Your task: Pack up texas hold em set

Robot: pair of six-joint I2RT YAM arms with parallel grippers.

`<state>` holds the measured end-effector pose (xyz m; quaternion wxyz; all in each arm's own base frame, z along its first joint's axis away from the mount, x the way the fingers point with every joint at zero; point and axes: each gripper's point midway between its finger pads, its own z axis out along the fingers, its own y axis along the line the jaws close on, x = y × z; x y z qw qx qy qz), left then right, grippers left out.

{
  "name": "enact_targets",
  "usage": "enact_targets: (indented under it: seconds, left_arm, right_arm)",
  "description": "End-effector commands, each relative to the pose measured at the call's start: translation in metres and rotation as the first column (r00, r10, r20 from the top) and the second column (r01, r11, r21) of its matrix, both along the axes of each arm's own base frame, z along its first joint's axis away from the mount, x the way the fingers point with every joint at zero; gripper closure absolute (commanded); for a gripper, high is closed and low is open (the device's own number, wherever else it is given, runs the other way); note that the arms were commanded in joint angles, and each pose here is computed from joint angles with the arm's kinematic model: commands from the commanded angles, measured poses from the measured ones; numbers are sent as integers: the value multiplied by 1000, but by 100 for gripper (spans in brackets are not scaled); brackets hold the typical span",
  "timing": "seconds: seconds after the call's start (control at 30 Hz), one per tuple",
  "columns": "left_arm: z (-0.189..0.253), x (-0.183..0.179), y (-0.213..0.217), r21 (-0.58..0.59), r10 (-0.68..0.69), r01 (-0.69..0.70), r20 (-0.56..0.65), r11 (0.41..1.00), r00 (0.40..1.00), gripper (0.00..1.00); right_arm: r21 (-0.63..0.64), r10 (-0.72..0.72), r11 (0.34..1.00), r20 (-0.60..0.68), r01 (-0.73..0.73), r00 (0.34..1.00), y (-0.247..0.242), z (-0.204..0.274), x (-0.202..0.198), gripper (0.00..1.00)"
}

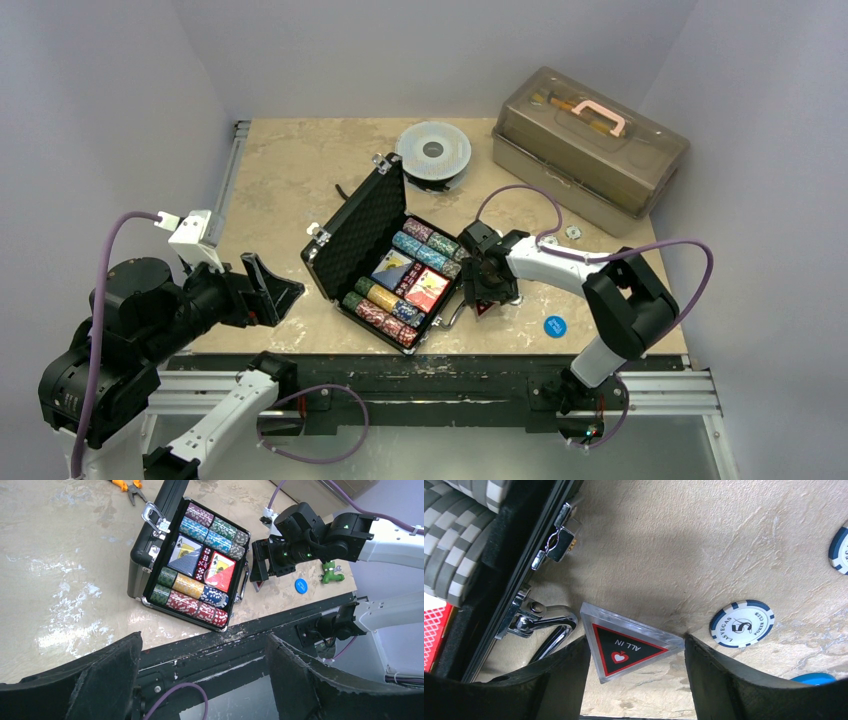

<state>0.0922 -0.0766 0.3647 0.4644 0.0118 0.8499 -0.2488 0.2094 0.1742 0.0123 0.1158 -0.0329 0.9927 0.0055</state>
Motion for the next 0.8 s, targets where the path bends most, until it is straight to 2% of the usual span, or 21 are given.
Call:
enact_targets:
  seconds: [0.0, 0.2, 0.37, 0.53, 0.7, 0.77]
  left_arm:
    - [5, 7, -4, -14, -1, 2, 12, 1000, 1000, 11]
    - [7, 7, -4, -12, -2, 2, 16, 1000, 1000, 11]
    - [6, 9, -6, -16, -6, 6, 13, 1000, 1000, 11]
    - [5, 11, -10, -25, -22, 22, 2, 999, 1000, 11]
    - [5, 10, -11, -28, -25, 25, 0, 999, 1000, 11]
    - [5, 10, -11, -28, -25, 25, 0, 999, 1000, 11]
  right_arm:
    - [0, -4, 1000, 41, 5, 999, 2, -2, 10, 37]
    - [33, -67, 997, 32, 66, 997, 0, 6, 0, 49]
    - [79, -162, 985, 72, 156, 984, -2, 22, -1, 54]
    - [31, -255, 967, 110, 253, 961, -14, 43, 4, 61]
    - [107, -274, 959, 134, 261, 952, -1, 73, 15, 68]
    - [181, -289, 948, 141, 262, 947, 14, 90, 24, 70]
